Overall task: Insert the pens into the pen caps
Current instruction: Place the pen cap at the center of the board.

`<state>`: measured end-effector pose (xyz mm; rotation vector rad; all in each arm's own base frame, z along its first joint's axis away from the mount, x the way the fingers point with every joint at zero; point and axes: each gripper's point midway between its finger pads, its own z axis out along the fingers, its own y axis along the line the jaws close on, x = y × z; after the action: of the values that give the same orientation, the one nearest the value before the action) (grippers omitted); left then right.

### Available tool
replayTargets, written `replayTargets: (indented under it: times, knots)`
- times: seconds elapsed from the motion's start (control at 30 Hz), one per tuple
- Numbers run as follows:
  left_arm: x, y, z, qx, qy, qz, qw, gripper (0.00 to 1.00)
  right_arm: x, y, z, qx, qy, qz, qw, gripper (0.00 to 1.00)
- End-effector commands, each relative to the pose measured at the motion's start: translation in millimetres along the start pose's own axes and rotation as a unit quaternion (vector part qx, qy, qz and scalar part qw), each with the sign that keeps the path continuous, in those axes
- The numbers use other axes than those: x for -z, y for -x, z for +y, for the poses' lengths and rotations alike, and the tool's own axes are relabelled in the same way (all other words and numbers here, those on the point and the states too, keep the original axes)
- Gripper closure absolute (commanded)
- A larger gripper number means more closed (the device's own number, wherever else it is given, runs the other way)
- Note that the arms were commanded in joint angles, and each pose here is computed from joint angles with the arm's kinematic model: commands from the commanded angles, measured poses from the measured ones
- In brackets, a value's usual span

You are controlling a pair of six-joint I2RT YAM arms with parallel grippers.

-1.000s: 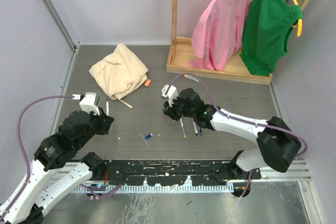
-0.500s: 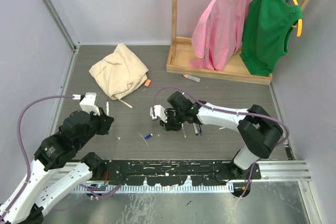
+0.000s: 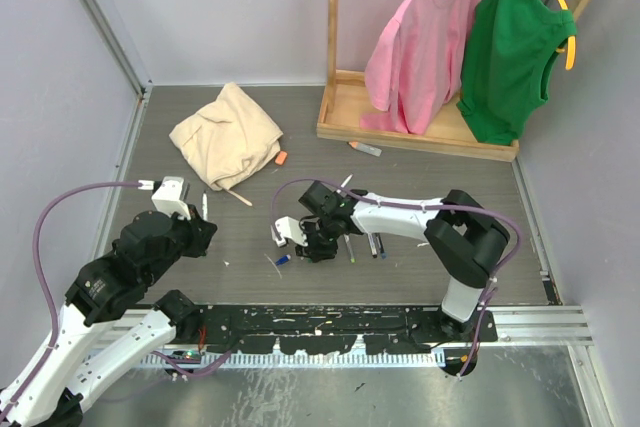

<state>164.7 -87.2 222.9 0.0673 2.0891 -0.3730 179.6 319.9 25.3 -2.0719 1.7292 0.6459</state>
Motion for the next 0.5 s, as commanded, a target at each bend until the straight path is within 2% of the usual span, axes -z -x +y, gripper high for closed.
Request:
replayTargets:
  times: [0.0,0.17,0.3,0.37,0.47]
  knots:
    - [-1.2,12.7,-5.6,0.004,-0.009,-0.023,1.000,1.00,20.9,33.7,-10.1,0.029,-0.021,-0.045,0.998,0.64]
    - [-1.0,12.5,-5.4,0.004,-0.010,-0.024,1.000,1.00,38.5,52.0,-14.1,0.015,-0.054,-0.081,0.995,0.62]
    - [-0.2,13.2,-5.1,0.006,-0.010,-0.027,1.000,1.00,49.9,64.8,-25.6,-0.068,-0.118,-0.137,0.981,0.62]
    - [-0.3,13.6,-5.1,0.006,-0.010,-0.028,1.000,1.00,55.7,76.4,-27.7,-0.155,-0.142,-0.197,0.958,0.61]
    - [-0.9,13.0,-5.3,0.005,-0.010,-0.026,1.000,1.00,67.0,82.7,-36.1,-0.291,-0.183,-0.271,0.899,0.60]
